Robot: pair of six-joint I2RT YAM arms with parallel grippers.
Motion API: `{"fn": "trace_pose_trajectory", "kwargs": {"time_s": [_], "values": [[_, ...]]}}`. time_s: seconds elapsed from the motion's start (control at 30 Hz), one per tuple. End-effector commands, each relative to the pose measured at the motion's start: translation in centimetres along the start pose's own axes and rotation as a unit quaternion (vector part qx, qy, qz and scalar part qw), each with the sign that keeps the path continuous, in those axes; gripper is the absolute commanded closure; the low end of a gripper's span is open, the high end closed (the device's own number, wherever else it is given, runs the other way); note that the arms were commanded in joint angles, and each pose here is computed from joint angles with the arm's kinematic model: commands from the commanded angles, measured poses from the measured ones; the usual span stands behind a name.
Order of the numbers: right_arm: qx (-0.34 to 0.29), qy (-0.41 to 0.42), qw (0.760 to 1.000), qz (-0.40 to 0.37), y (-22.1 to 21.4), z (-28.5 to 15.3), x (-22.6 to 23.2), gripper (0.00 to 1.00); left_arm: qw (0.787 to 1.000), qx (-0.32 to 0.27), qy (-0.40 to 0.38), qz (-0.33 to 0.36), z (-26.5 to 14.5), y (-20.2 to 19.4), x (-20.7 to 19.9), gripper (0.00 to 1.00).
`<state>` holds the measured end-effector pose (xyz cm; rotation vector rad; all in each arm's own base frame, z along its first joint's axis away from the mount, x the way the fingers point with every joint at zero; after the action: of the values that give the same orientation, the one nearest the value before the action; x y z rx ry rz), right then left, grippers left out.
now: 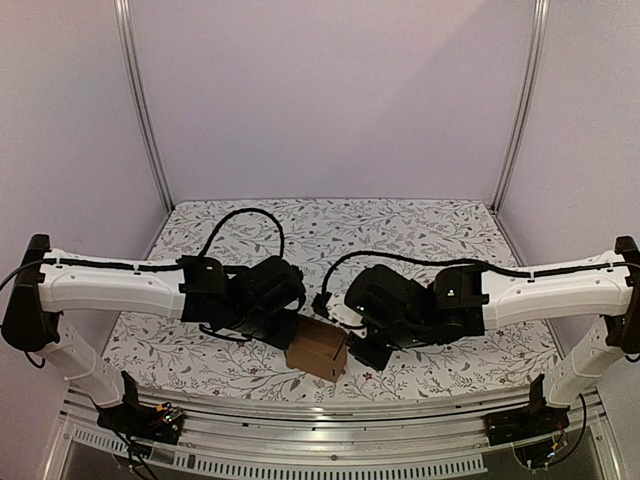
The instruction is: Fold the paper box
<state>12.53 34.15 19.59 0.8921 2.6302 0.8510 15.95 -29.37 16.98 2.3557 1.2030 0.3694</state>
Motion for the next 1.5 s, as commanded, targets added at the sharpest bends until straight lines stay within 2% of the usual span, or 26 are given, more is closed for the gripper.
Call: {"fn": "trace_pose_trajectory", "kwargs": {"time_s": [0.0, 0.1, 0.33, 0.67, 0.93, 1.2, 1.47], "values": [[0.006, 0.007, 1.000, 0.013, -0.1, 0.0, 0.3, 0.86, 1.000, 0.008, -0.005, -0.009, 0.2, -0.8, -0.3, 1.00], [0.007, 0.000, 1.000, 0.020, -0.3, 0.2, 0.1, 0.88, 1.000, 0.006, -0.007, -0.013, 0.1, -0.7, -0.4, 1.00], [0.010, -0.013, 0.999, 0.034, -0.1, 0.6, 0.1, 1.00, 1.000, 0.005, -0.009, -0.023, -0.1, -0.6, -0.4, 1.00], [-0.032, 0.004, 0.992, 0.119, 2.2, 0.1, 0.6, 1.00, 0.999, 0.005, -0.004, -0.042, 0.2, -0.6, -1.0, 1.00], [-0.061, 0.021, 0.971, 0.229, 3.8, 0.0, 1.0, 1.00, 0.999, 0.002, 0.002, -0.046, 0.2, -0.6, -1.3, 1.00], [-0.088, 0.035, 0.950, 0.298, 5.0, -0.2, 1.2, 1.00, 0.999, 0.002, 0.006, -0.045, 0.4, -0.8, -1.6, 1.00], [-0.082, 0.064, 0.919, 0.379, 5.8, 0.4, 1.2, 1.00, 0.999, -0.004, 0.013, -0.044, 0.3, -0.8, -1.8, 1.00]]}}
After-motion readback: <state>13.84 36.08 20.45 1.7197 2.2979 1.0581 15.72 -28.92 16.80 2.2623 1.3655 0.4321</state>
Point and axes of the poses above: each gripper's point midway between its finger pads, its own z axis out along the fingers, its own x axis along the line the jaws close on, y = z × x, the point moved 7 cm from there along -z, back along the fingers, and after that the axes turned 12 degrees about z, right-handed, at the moved point
